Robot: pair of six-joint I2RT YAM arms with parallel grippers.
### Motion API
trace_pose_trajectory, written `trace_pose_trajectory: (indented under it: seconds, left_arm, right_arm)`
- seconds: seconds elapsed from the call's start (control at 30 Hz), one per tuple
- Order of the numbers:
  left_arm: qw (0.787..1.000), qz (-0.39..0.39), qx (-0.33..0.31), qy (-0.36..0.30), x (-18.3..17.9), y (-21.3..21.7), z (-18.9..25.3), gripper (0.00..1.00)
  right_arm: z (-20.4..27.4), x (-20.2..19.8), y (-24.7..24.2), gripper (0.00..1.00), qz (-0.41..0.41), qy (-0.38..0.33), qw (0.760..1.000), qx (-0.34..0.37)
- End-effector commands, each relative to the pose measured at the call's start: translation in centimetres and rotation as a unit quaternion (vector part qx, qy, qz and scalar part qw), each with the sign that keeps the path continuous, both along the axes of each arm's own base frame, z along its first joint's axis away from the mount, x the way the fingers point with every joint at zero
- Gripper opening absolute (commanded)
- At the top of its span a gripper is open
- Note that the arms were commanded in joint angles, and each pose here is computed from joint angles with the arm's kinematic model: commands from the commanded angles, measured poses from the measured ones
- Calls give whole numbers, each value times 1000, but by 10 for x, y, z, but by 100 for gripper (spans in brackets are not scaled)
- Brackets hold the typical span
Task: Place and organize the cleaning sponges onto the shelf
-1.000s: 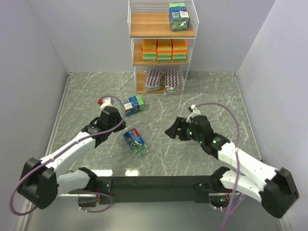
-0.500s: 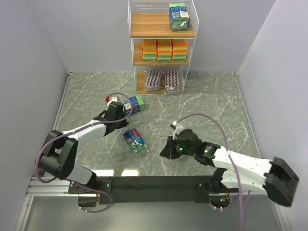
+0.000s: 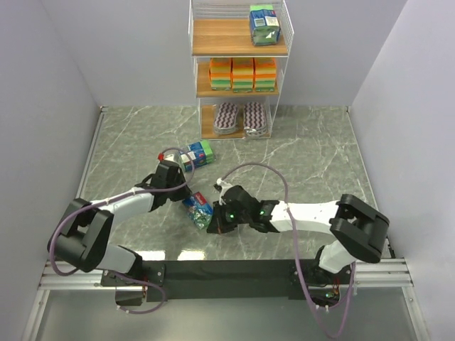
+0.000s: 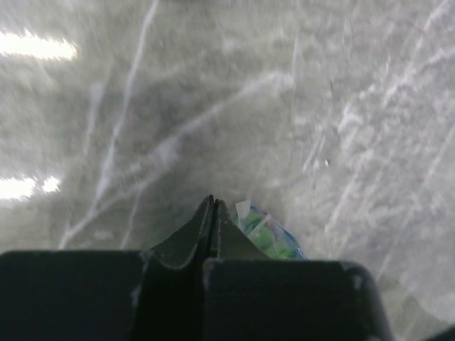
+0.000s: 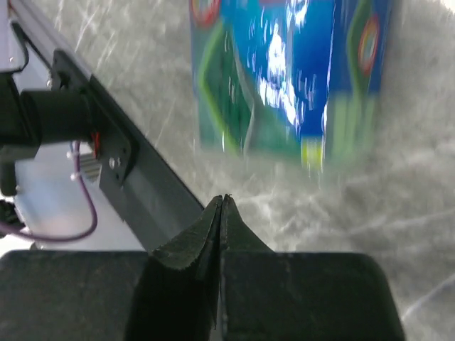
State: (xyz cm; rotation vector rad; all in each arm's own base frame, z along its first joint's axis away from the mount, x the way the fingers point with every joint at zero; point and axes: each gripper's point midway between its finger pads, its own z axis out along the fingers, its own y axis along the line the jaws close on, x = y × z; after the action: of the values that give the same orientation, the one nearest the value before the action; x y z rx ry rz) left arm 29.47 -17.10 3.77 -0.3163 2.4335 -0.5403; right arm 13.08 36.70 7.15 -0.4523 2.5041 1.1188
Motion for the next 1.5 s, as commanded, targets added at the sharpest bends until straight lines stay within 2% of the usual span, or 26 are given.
trace_pose_trajectory:
  seconds: [0.0,0.13,0.27,0.43,0.57,0.67,0.73,0.77,0.83,0.87,0.93,0.97,1.2,1.23,1.37,1.47]
  left_arm:
    - [998,-20,-54,-11,-8,-15,13,1]
    - [996,-30,-82,-11,-17,-21,19,1]
    - [996,-35,-87,-5,-23,-21,18,1]
    - [993,-42,-109,3,-34,-25,19,1]
    - [992,-43,-116,6,-41,-26,15,1]
    - [992,-41,-115,11,-43,-25,11,1]
    - [993,-38,-113,10,-41,-25,11,1]
    - [993,-37,-112,9,-40,-25,11,1]
    - [993,-36,-110,5,-36,-25,14,1]
    - [993,-37,-110,3,-35,-26,16,1]
    - [993,-38,-109,-1,-32,-27,20,1]
    - [993,-37,-108,-2,-30,-27,21,1]
    - [993,-33,-109,-6,-25,-28,22,1]
    - [994,-32,-109,-4,-25,-28,21,1]
    - [994,-33,-107,-4,-25,-29,21,1]
    - [994,-33,-107,-4,-25,-28,21,1]
  right_arm:
    - [9,24,14,0,-30,-32,999,-6]
    - [0,47,10,0,-64,-43,996,-44]
    - [6,79,-5,0,-106,-59,991,-52]
    - [27,130,-55,0,-168,-98,979,-68]
    - [41,147,-76,0,-177,-135,971,-88]
    - [52,146,-82,16,-173,-154,969,-88]
    - [60,145,-84,23,-173,-162,968,-81]
    - [60,145,-86,35,-177,-164,967,-84]
    - [60,148,-88,53,-178,-166,966,-91]
    - [57,148,-90,71,-177,-162,966,-97]
    - [55,149,-90,91,-170,-157,967,-103]
    - [50,146,-89,95,-164,-151,969,-107]
    - [44,135,-67,95,-90,-141,984,-59]
    - [40,141,-70,92,-93,-134,985,-56]
    - [33,140,-67,72,-68,-95,993,-21]
    - [20,140,-72,71,-72,-80,994,-28]
